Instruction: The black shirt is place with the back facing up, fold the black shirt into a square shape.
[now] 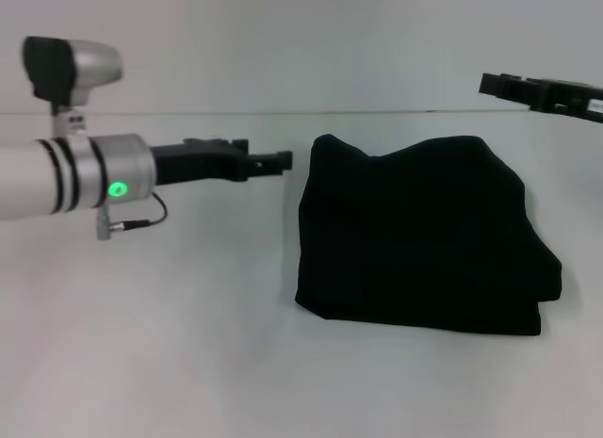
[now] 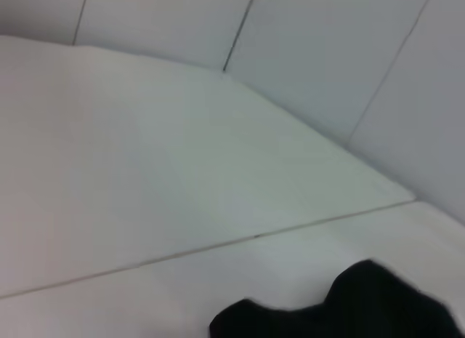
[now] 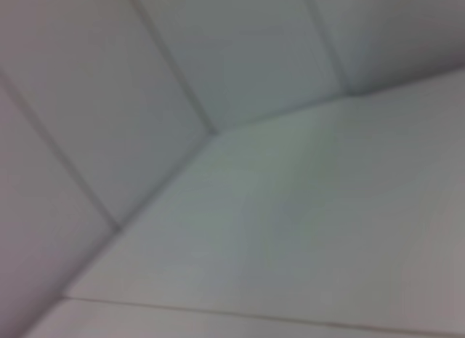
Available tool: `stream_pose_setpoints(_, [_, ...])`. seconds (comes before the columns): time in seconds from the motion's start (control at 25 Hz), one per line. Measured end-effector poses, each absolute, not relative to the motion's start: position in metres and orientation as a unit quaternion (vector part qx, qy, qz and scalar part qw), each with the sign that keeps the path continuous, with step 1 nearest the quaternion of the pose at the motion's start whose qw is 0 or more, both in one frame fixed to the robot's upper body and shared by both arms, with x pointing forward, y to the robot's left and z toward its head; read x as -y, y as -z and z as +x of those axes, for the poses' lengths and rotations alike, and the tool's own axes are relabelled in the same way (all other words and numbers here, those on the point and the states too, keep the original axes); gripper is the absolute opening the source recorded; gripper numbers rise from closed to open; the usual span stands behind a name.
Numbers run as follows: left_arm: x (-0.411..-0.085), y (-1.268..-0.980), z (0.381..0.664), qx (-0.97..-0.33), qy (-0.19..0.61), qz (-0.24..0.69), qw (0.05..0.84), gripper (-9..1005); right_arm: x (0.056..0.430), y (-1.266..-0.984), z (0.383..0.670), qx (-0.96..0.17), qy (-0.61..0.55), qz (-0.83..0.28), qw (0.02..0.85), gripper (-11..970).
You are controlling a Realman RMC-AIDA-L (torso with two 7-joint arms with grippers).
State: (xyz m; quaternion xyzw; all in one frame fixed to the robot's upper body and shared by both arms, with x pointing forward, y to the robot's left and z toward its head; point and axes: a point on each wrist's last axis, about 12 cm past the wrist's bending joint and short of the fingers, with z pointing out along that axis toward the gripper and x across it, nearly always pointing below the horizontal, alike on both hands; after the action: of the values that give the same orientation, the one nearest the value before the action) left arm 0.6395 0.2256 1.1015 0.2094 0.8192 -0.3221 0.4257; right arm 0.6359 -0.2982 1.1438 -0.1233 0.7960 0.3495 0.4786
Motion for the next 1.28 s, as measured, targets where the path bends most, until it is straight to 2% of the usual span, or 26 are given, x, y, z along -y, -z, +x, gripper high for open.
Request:
stream_pose_setpoints(0.28, [-0.184,-1.087,0.649,-0.859,0.233,0.237,0.389,880,0.317,-1.156,0.621,-0.765,-0.378,-0.127,0.506,371])
stream_pose_setpoints(0.4, [-0.173,-1.088,0.652,-0.862,0.219,0.246,0.385,879,0.317,-1.157,0.621,-0.765,-0.378,-0.128,0.506,615])
stream_pose_setpoints(0.6, [-0.163,-1.09,0.654,-0.861,0.22,0.245,0.388,877,0.311,-1.159,0.625,-0.765,-0.375,-0.14,0.505,842])
stream_pose_setpoints(0.8, [-0.158,-1.094,0.657,-0.86,0.223,0.243,0.39,878,0.308,-1.161,0.627,-0.763,-0.375,-0.144,0.506,889])
stream_pose_setpoints(1.28, [-0.14,-1.099,0.66,-0.856,0.222,0.247,0.396,880,0.29,-1.155,0.628,-0.761,-0.368,-0.175,0.504,887])
